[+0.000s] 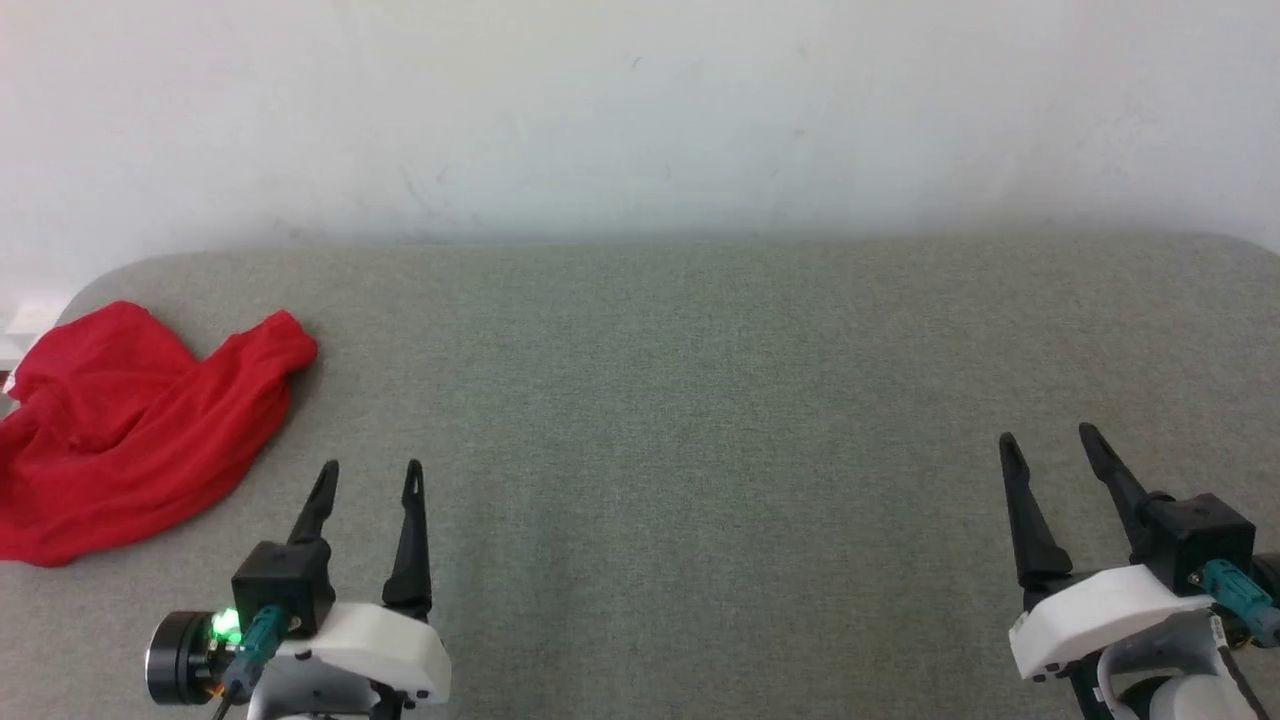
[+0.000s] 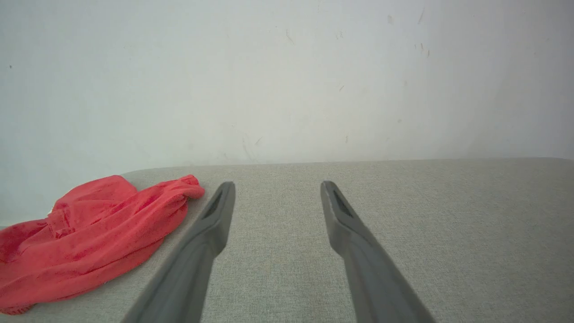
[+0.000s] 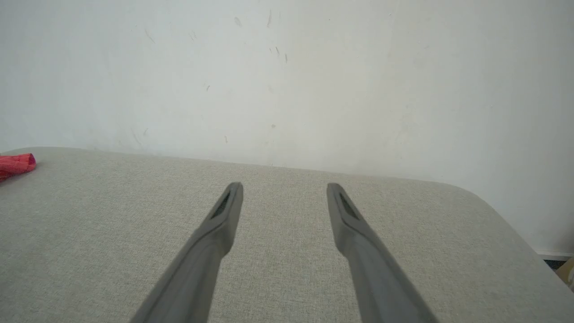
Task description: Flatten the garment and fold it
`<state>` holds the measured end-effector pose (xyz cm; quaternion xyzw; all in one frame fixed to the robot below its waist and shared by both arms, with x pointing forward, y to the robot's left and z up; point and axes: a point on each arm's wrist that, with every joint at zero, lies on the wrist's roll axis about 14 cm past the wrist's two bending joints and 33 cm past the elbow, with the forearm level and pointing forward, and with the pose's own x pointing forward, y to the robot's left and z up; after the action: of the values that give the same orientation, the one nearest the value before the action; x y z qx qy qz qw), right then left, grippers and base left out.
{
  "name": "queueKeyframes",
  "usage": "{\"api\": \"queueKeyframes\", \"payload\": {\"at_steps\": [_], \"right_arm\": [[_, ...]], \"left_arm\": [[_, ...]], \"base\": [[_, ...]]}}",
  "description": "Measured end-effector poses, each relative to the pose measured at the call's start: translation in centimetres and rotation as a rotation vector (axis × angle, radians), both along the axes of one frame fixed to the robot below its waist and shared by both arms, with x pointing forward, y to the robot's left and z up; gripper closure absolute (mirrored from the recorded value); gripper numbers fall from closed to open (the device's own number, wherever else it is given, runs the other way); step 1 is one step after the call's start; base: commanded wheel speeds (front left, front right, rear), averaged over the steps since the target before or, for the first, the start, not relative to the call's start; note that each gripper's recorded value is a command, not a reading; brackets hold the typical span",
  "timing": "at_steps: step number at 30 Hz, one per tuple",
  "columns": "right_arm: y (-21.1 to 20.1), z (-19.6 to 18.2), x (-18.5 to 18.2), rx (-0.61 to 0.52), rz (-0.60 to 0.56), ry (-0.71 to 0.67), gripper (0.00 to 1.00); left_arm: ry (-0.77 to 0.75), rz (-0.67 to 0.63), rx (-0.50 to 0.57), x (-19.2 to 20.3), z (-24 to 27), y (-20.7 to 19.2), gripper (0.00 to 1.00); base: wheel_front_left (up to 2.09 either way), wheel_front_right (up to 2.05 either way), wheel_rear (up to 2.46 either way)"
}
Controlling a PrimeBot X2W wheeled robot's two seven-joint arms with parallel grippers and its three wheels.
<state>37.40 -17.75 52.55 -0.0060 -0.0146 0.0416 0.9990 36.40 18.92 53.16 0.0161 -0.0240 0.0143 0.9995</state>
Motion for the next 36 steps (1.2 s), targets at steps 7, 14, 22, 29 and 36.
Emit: {"api": "queueKeyframes", "payload": {"at_steps": [7, 14, 22, 29, 36], "right_arm": [[0.6, 0.1, 0.3, 0.005, 0.017, -0.012, 0.00], [1.5, 0.1, 0.7, 0.010, 0.044, -0.017, 0.00], [2.9, 0.0, 1.2, 0.015, 0.085, -0.027, 0.00], [4.4, -0.3, 1.6, 0.018, 0.128, -0.024, 0.00], [6.1, -0.4, 2.2, 0.021, 0.175, -0.029, 0.00]], "left_arm": [[-0.010, 0.025, -0.013, -0.7, 0.0, 0.8, 0.00], [-0.022, 0.054, -0.020, -1.4, 0.1, 1.8, 0.00], [-0.029, 0.106, -0.028, -2.5, 0.0, 3.2, 0.00], [-0.044, 0.159, -0.032, -3.5, 0.2, 4.6, 0.00], [-0.049, 0.223, -0.045, -5.0, 0.0, 6.3, 0.00]], "base": [[0.00, 0.00, 0.00], [0.00, 0.00, 0.00], [0.00, 0.00, 0.00], [0.00, 0.00, 0.00], [0.00, 0.00, 0.00]]}}
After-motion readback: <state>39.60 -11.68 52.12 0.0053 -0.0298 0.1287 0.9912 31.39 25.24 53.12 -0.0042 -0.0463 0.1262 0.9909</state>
